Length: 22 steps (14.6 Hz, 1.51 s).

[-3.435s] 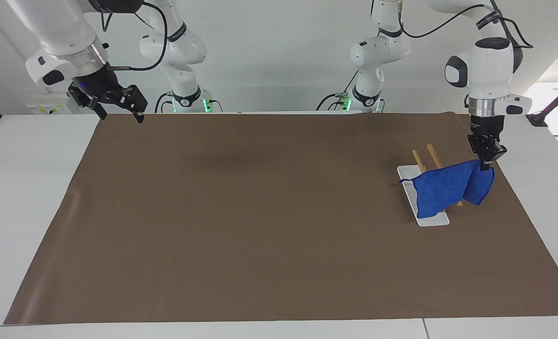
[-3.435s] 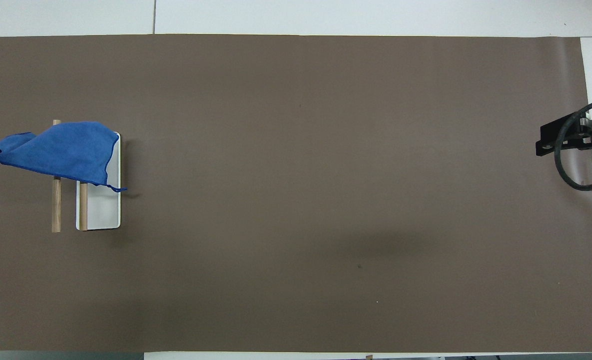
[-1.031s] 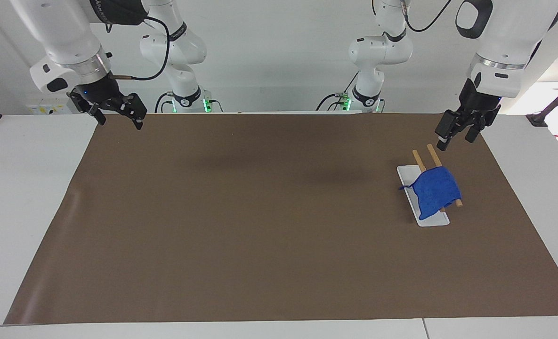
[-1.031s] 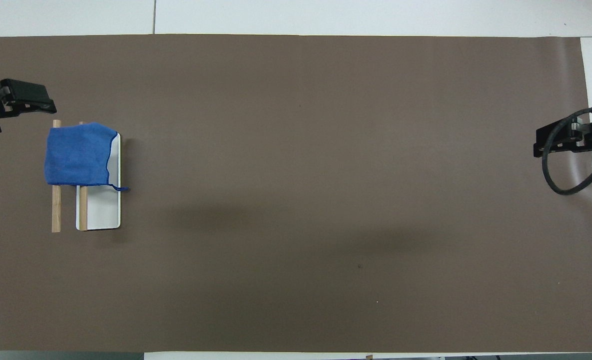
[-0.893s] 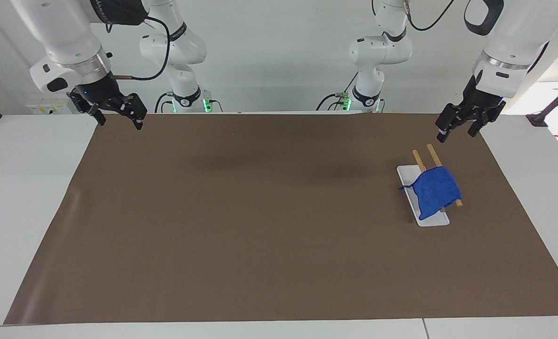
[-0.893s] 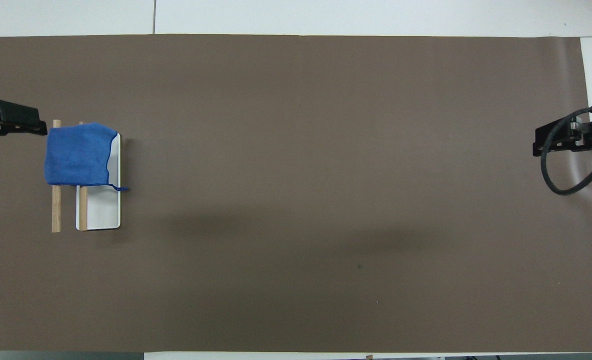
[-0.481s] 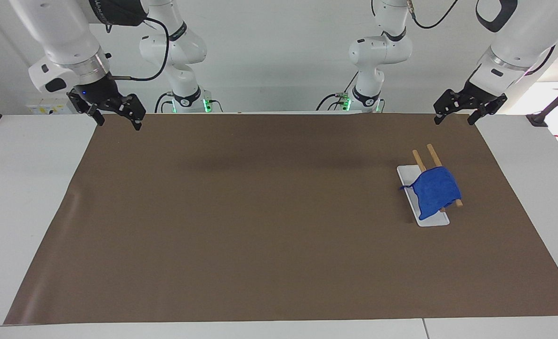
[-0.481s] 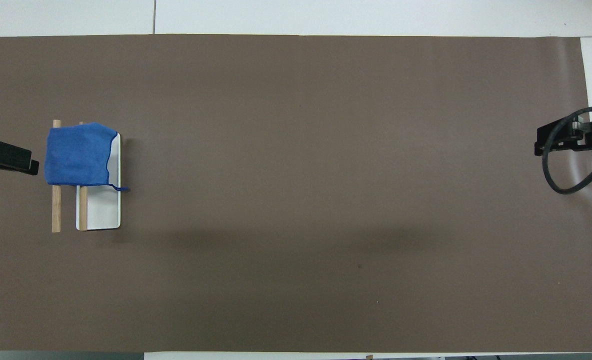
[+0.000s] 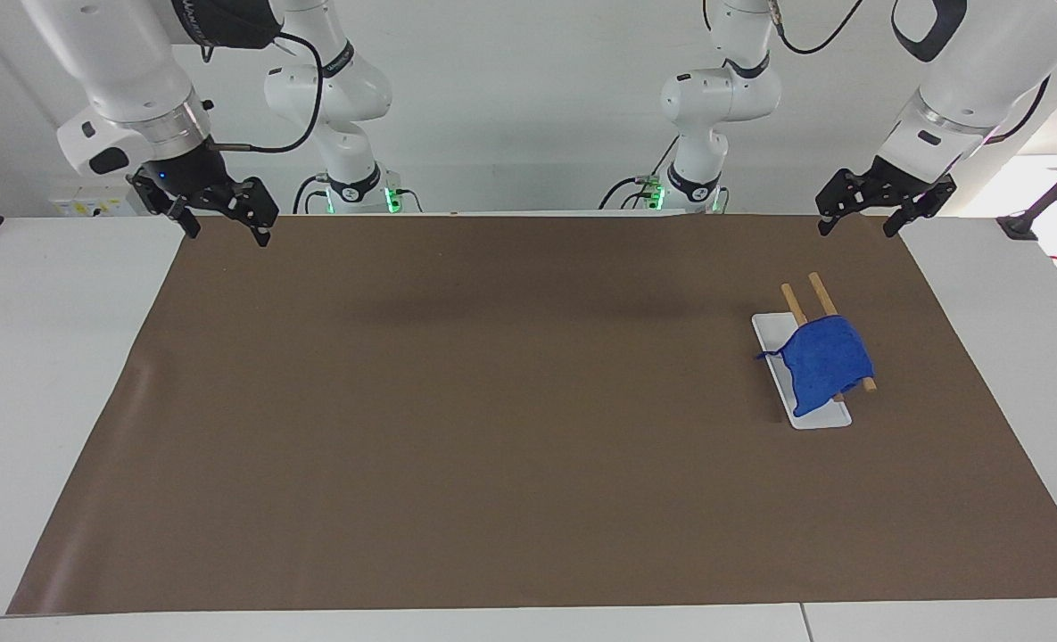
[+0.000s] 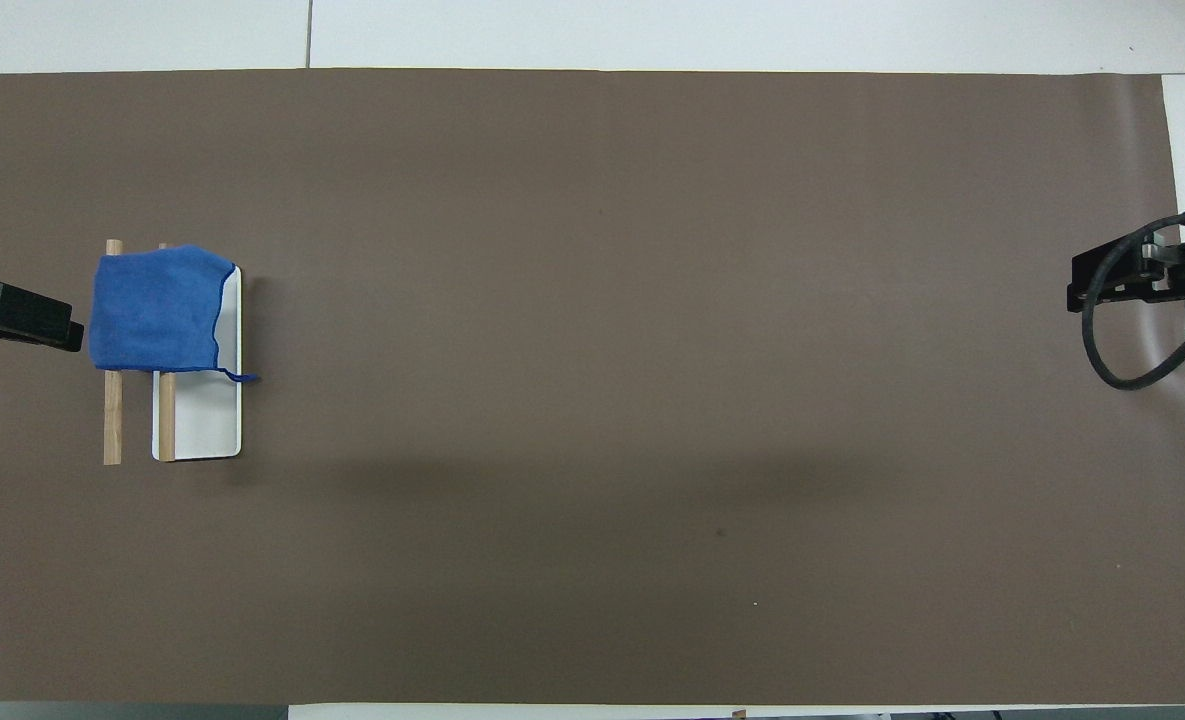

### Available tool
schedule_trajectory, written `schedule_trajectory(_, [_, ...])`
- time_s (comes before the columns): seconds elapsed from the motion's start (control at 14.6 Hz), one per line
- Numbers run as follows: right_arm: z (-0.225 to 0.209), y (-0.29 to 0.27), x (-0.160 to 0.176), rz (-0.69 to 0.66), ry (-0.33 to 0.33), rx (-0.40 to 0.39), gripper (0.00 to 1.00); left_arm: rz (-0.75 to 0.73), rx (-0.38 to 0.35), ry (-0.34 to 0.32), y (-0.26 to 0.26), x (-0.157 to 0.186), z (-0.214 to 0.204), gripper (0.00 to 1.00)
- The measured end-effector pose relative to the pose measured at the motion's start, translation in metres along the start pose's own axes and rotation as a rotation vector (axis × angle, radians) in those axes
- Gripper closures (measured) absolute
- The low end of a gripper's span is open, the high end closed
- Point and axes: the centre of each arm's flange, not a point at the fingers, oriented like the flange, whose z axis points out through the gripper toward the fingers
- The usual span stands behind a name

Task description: Right arm passes towel to left arm to hang

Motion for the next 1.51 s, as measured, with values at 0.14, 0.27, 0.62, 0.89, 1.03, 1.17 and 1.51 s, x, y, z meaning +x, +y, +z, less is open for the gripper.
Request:
schedule_trajectory(0.14, [0.0000,0.0000,0.0000,0.000,0.000,0.000,0.00,0.001,0.000,0.001,-0.0004,0.0038,0.0036,0.00])
schedule_trajectory(0.27, [-0.0001,0.0000,-0.0001,0.000,0.000,0.000,0.00,0.001,0.000,0.016,-0.0008,0.0077,0.0046,0.00])
schedule_trajectory(0.62, [-0.0002,0.0000,-0.0001,0.000,0.000,0.000,0.00,-0.026,0.000,0.019,-0.0010,0.0081,0.0042,0.00])
schedule_trajectory(0.89, [-0.0002,0.0000,-0.0001,0.000,0.000,0.000,0.00,-0.077,0.000,0.022,-0.0009,0.0075,0.0032,0.00])
schedule_trajectory(1.03, [-0.0002,0.0000,-0.0001,0.000,0.000,0.000,0.00,-0.080,0.000,0.023,-0.0008,0.0070,0.0024,0.00])
schedule_trajectory(1.17, [-0.0002,0.0000,-0.0001,0.000,0.000,0.000,0.00,-0.083,0.000,0.024,-0.0007,0.0067,0.0019,0.00])
schedule_trajectory(1.51, [-0.0001,-0.0004,-0.0002,-0.008,0.000,0.000,0.00,-0.089,0.001,0.033,-0.0006,0.0034,-0.0031,0.00])
